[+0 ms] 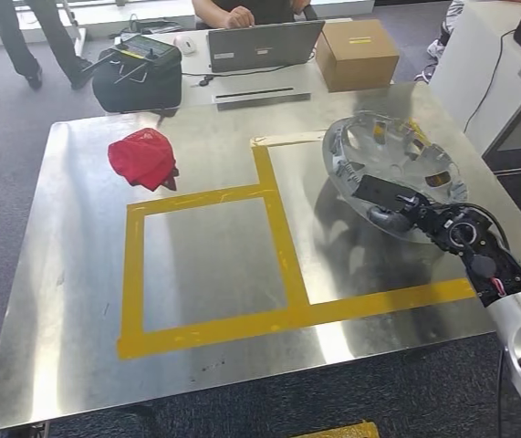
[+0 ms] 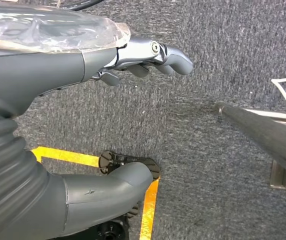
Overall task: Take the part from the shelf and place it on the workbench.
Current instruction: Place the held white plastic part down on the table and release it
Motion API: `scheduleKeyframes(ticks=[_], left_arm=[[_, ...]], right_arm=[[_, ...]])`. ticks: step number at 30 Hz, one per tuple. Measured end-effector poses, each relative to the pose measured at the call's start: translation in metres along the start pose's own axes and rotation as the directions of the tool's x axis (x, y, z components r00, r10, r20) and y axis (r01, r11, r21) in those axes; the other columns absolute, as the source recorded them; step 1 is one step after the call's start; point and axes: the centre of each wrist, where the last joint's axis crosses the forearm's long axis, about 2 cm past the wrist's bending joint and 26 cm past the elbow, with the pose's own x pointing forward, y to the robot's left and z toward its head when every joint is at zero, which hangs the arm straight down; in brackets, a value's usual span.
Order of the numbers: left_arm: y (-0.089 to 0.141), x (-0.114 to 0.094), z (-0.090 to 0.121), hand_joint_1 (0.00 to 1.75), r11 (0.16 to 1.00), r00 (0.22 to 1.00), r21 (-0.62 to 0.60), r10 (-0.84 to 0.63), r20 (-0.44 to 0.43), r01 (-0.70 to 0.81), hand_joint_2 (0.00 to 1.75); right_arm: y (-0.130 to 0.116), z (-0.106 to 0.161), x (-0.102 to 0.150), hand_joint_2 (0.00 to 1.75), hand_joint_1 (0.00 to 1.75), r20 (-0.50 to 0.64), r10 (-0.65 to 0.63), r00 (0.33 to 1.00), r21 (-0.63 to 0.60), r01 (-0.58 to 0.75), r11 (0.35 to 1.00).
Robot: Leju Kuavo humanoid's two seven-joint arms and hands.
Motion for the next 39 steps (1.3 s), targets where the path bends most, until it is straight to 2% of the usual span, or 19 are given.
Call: scheduleKeyframes(ticks=[4, 13, 18, 28, 34, 39], left_arm=[[0.001, 0.0, 0.0, 0.0, 1.0, 1.0, 0.002, -0.001, 0.002, 0.001, 1.75], [0.001, 0.001, 0.0, 0.0, 1.0, 1.0, 0.001, -0.008, 0.003, 0.008, 1.75], [0.001, 0.004, -0.001, 0.0, 1.0, 1.0, -0.004, -0.018, 0.002, 0.018, 1.75], [0.0, 0.006, -0.002, 0.0, 1.0, 1.0, -0.008, -0.025, 0.005, 0.025, 1.75], [0.0, 0.006, -0.002, 0.0, 1.0, 1.0, -0.008, -0.025, 0.006, 0.025, 1.75], [0.0, 0.006, -0.002, 0.0, 1.0, 1.0, -0.008, -0.025, 0.005, 0.025, 1.75]], right_arm=[[0.014, 0.004, 0.024, 1.75, 1.75, 0.07, 0.019, 0.997, 0.032, -0.021, 0.999], [0.056, 0.011, 0.098, 1.75, 1.75, 0.285, 0.064, 0.956, 0.077, -0.089, 0.993], [0.068, 0.013, 0.117, 1.75, 1.75, 0.347, 0.072, 0.935, 0.085, -0.108, 0.99], [0.076, 0.005, 0.106, 1.75, 1.75, 0.339, 0.085, 0.937, 0.068, -0.115, 0.991], [0.07, -0.01, 0.08, 1.75, 1.75, 0.285, 0.143, 0.948, 0.023, -0.155, 0.988], [0.068, -0.019, 0.059, 1.75, 1.75, 0.228, 0.141, 0.963, 0.039, -0.154, 0.987]])
